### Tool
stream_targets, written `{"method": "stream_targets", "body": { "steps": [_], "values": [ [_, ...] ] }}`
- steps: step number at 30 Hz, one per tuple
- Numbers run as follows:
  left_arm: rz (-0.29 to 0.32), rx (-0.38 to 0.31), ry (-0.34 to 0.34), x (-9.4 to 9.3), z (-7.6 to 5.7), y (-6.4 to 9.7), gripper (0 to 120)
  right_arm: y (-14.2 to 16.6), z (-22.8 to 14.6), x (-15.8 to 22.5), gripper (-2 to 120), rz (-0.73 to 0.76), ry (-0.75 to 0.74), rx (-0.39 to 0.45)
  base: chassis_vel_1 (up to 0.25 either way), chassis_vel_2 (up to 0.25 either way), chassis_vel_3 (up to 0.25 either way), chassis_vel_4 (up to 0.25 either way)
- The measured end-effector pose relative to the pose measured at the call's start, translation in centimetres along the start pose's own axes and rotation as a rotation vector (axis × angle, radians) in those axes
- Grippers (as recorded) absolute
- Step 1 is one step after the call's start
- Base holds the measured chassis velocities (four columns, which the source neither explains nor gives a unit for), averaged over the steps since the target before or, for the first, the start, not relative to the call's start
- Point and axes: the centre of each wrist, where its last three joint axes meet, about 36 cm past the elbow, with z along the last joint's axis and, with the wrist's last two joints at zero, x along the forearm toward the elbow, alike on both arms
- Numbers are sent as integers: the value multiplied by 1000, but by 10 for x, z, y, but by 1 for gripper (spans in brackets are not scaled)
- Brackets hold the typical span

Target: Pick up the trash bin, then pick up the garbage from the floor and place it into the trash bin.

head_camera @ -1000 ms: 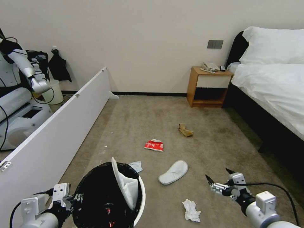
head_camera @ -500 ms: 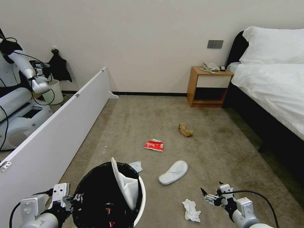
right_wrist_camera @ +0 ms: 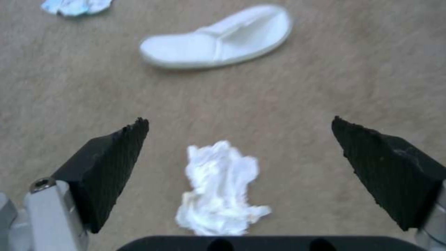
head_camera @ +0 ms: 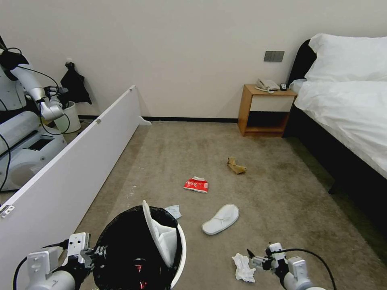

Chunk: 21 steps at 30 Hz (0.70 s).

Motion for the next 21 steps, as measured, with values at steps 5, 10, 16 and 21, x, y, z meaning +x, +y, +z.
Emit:
{"method": "stream_targets", "body": {
  "steps": [5, 10, 16, 21],
  "values": [
    [-1, 2, 0, 1, 0, 0, 2, 9, 8, -11, 100, -12, 26, -10, 0, 0, 0, 0],
    [-1, 1, -1, 1, 0, 0, 2, 15, 21, -26, 100, -15, 62, -19, 0, 0, 0, 0],
    [0, 0, -3, 2, 0, 0, 2, 14, 36, -37, 100, -2, 104, -16, 0, 0, 0, 0],
    [2, 1, -3, 2, 0, -1, 2, 13, 41, -44, 100, 5, 117, -19, 0, 0, 0, 0]
  ]
}}
